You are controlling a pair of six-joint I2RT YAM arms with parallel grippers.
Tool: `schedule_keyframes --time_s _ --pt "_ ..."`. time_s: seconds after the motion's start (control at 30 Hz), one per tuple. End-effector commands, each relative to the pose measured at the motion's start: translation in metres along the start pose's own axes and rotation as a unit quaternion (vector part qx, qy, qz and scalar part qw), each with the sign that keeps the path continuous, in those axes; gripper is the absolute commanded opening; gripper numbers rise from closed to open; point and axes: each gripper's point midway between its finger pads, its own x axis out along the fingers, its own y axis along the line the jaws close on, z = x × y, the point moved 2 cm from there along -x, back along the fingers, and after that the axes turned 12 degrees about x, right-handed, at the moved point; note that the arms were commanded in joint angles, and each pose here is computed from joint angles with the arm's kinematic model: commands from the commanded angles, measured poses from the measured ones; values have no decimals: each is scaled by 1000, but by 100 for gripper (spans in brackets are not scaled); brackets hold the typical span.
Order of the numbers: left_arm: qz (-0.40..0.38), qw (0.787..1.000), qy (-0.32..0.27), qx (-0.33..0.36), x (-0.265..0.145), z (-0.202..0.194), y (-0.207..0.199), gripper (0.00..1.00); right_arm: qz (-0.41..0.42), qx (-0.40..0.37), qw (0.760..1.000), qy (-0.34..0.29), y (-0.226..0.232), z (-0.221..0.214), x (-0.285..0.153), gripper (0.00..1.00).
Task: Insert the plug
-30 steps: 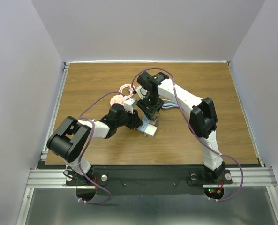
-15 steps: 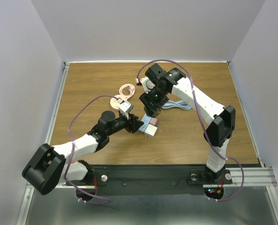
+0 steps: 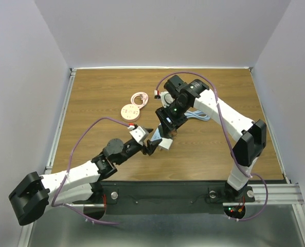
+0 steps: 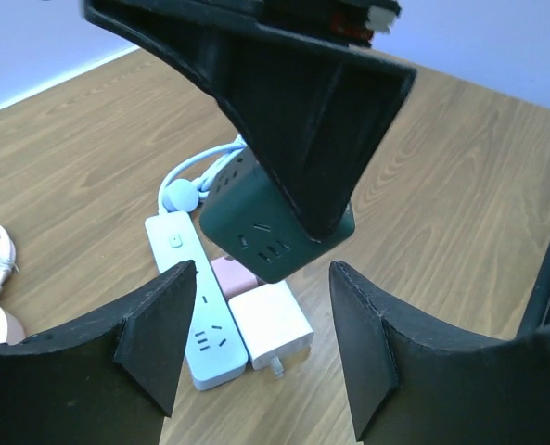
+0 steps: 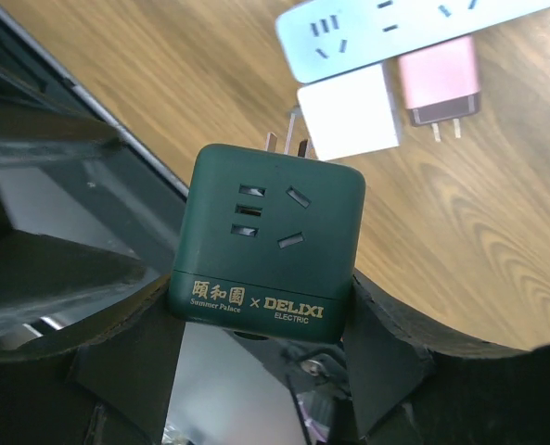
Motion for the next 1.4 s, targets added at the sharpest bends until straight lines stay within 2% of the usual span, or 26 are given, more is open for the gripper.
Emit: schedule_keyframes --time_s 0.0,0.37,0.93,1.37 --pt "29 998 -14 45 6 12 3 70 56 0 998 -28 24 -5 -24 17" --pt "10 994 1 106 24 23 -28 79 98 6 995 5 29 -35 -20 17" --pt "6 990 -6 143 36 34 -43 79 120 16 992 35 30 -49 -10 16" --pt "-27 987 -22 159 44 39 -69 79 133 19 989 57 33 -56 -3 16"
